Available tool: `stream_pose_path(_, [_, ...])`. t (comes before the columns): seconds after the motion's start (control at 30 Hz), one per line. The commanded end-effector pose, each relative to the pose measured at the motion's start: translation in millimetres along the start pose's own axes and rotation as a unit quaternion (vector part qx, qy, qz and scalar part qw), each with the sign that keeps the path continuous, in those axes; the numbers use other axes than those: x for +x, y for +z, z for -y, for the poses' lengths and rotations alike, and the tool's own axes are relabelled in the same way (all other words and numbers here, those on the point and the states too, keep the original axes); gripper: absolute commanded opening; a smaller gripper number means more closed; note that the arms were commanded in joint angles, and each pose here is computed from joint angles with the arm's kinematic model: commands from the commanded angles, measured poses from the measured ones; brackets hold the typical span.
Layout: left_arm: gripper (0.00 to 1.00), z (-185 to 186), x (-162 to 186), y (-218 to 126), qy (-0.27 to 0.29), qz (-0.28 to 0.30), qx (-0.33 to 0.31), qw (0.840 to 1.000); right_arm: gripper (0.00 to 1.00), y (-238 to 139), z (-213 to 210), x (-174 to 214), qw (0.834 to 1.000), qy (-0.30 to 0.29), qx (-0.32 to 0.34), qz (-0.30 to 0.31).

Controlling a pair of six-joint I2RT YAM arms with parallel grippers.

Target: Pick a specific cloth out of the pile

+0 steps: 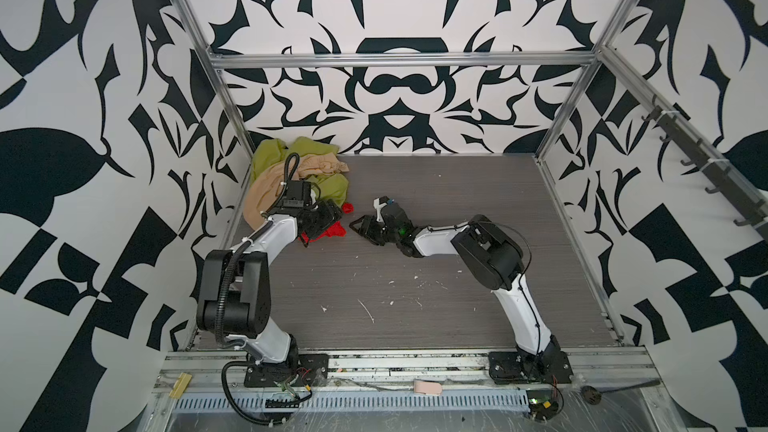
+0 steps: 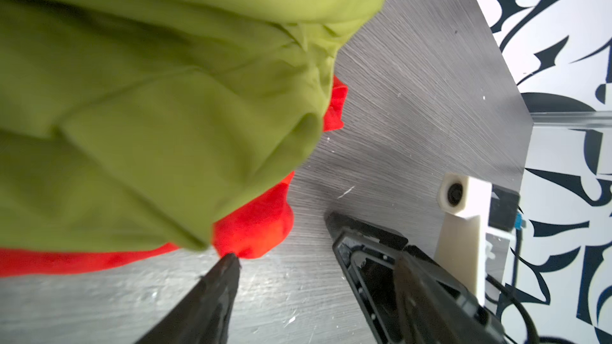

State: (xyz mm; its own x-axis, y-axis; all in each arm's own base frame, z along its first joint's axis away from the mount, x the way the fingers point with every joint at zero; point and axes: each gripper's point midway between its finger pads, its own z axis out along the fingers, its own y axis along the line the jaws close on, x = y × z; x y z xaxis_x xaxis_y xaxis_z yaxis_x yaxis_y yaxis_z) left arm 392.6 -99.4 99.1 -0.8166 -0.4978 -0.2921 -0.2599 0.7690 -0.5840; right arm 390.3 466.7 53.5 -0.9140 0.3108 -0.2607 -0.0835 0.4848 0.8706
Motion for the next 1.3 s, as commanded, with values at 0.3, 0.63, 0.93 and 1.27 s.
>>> stream_pose_path(0.3, [0.77, -15.7, 6.1, -8.1, -0.02, -0.005, -0.019, 1.0, 0.54, 22.7, -35.3, 9.2, 0.999, -0.005, -0.042, -0.021])
stream_pose_path(0.63, [0.77, -17.0, 6.9, -6.4, -0.022, -0.006, -0.019, 1.0, 0.46, 36.9, -34.3, 11.6, 0.999, -0.003, -0.043, -0.029])
stream_pose_path(0.93, [0.77, -19.7, 8.7, -4.1, -0.024, -0.007, -0.02, 0.999, 0.3, 41.6, -36.6, 10.6, 0.999, -0.006, -0.045, -0.029])
stream_pose_path(1.27, [0.77, -20.1, 11.4, 2.2, -0.034, -0.017, -0.009, 0.999, 0.16, 26.6, -58.6, 0.2, 0.997, -0.034, -0.074, 0.0])
